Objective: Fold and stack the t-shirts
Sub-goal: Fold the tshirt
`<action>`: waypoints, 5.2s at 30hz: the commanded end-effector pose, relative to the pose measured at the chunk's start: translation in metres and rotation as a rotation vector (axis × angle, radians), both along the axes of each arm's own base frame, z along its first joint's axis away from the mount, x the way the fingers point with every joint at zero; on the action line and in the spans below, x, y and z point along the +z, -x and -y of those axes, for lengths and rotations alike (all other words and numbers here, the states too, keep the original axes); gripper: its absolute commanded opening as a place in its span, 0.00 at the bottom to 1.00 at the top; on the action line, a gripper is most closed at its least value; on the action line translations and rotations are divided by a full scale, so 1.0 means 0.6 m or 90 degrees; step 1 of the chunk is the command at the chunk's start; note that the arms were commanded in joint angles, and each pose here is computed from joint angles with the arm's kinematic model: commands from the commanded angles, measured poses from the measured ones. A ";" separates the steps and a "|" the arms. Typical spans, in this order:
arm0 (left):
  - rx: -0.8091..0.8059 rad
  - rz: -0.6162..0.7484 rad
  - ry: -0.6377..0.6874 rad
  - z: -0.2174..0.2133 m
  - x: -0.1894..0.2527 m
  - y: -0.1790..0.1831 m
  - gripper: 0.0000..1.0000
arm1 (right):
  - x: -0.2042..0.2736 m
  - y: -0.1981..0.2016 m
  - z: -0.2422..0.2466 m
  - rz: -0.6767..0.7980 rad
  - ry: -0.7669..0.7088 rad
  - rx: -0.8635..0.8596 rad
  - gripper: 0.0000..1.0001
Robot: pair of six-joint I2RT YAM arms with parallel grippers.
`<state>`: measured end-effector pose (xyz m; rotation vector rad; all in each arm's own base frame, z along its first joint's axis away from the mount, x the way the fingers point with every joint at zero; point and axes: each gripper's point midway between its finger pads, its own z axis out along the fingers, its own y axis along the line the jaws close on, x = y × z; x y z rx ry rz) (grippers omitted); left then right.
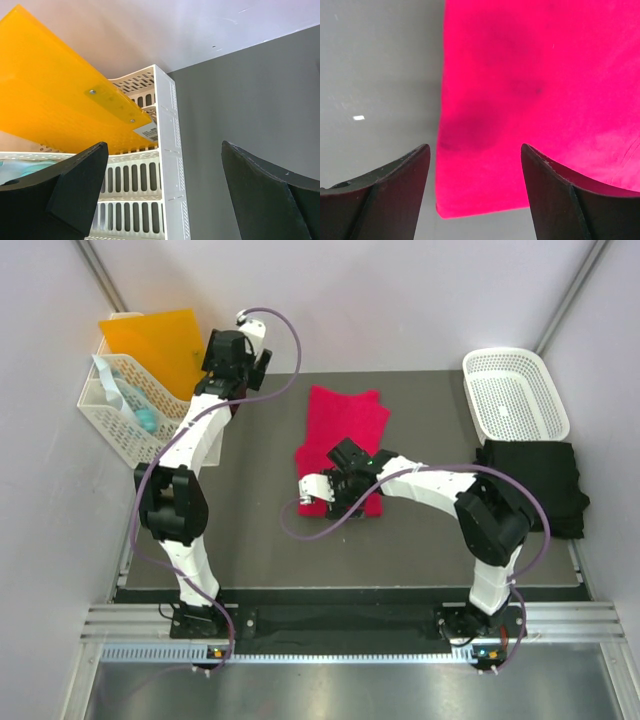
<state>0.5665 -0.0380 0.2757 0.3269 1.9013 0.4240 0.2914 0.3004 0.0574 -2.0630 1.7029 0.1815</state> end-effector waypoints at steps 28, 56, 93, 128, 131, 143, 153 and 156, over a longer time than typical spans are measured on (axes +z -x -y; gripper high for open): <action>0.001 0.107 0.008 -0.013 0.111 -0.020 0.99 | -0.091 -0.004 -0.029 -0.031 0.012 -0.056 0.28; 0.000 0.144 0.030 -0.028 0.149 -0.025 0.99 | 0.208 0.136 -0.020 -0.236 -0.002 0.187 0.10; -0.026 0.120 0.030 -0.011 0.104 -0.062 0.99 | 0.149 -0.238 -0.008 0.195 0.049 -0.027 0.11; -0.054 0.073 0.090 0.016 0.041 -0.072 0.99 | 0.240 -0.388 0.060 0.533 -0.045 -0.363 0.68; -0.139 0.041 0.098 0.053 0.020 -0.065 0.99 | 0.202 -0.356 0.080 0.329 -0.104 -0.392 0.69; -0.577 -0.210 0.193 0.262 -0.137 -0.011 0.98 | 0.131 -0.272 0.228 -0.070 -0.162 -0.445 0.73; -0.679 -0.289 0.174 0.355 -0.243 0.030 0.99 | 0.129 -0.264 0.274 -0.131 -0.193 -0.464 0.72; -0.679 -0.289 0.185 0.365 -0.248 0.024 0.99 | 0.117 -0.266 0.268 -0.149 -0.198 -0.461 0.71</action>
